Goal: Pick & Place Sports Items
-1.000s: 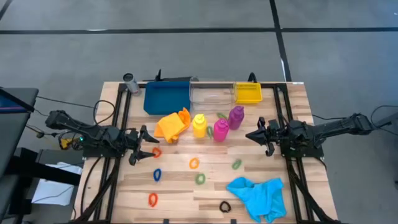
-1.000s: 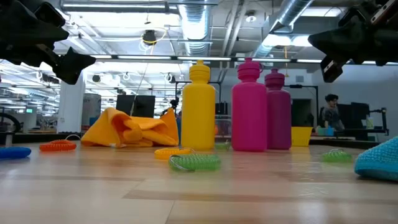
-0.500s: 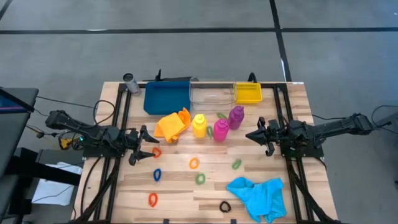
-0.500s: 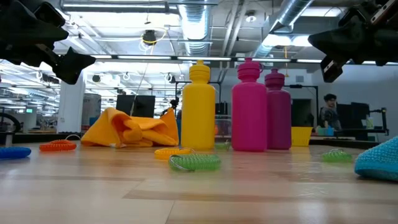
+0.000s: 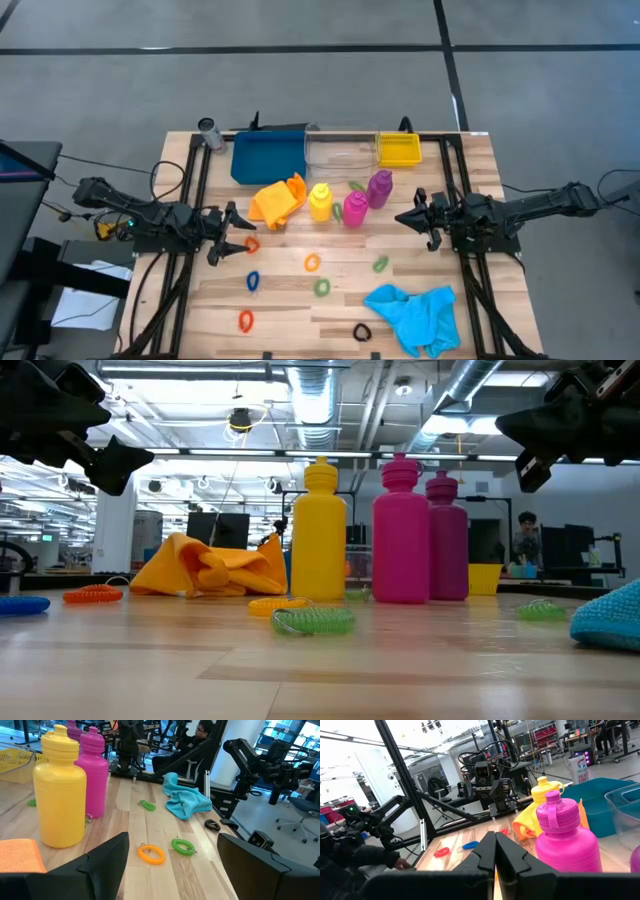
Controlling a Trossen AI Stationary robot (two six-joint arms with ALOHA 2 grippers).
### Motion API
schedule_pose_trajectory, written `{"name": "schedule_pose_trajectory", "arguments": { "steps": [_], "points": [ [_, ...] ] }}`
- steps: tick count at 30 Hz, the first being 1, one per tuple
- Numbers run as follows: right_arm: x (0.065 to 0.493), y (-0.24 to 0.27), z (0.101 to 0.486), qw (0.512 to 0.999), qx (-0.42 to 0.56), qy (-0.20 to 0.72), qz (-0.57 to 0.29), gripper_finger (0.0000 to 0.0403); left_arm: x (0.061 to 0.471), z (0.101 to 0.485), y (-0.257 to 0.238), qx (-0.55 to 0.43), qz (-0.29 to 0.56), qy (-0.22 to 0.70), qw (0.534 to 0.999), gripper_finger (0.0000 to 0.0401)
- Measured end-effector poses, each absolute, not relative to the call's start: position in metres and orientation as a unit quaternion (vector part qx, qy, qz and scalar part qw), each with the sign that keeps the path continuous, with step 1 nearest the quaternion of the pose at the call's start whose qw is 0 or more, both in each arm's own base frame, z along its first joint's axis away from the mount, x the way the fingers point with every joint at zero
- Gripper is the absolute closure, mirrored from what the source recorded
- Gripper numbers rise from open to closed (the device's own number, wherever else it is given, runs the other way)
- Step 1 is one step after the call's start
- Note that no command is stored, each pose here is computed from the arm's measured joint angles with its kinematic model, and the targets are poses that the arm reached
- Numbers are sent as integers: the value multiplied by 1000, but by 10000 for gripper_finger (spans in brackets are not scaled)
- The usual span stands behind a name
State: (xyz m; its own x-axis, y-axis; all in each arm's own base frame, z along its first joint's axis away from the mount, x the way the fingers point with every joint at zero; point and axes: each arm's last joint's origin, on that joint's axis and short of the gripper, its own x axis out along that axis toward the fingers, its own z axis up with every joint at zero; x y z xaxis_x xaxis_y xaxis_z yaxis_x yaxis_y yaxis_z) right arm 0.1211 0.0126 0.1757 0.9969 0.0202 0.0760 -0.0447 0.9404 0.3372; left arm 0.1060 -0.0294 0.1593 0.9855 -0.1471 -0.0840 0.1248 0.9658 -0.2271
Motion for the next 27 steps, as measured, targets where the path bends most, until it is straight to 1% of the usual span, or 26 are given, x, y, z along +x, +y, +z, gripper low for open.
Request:
{"name": "schedule_pose_trajectory", "arguments": {
  "steps": [13,15,19,22,25,27],
  "points": [
    [121,13,176,984,172,-36,16,403,106,160,-29,-114,-69,49,990,101],
    [121,12,178,985,167,-46,12,403,106,167,-30,-145,-74,14,987,101],
    [119,10,192,979,163,-123,-14,403,105,187,-29,-213,-93,-81,969,101],
    [116,9,201,971,166,-174,-7,403,101,199,-28,-232,-106,-143,956,101],
    [110,9,214,958,150,-243,-4,403,97,211,-26,-245,-117,-206,940,101],
    [107,9,219,951,151,-271,9,403,93,218,-25,-252,-124,-247,927,101]
  ]
}}
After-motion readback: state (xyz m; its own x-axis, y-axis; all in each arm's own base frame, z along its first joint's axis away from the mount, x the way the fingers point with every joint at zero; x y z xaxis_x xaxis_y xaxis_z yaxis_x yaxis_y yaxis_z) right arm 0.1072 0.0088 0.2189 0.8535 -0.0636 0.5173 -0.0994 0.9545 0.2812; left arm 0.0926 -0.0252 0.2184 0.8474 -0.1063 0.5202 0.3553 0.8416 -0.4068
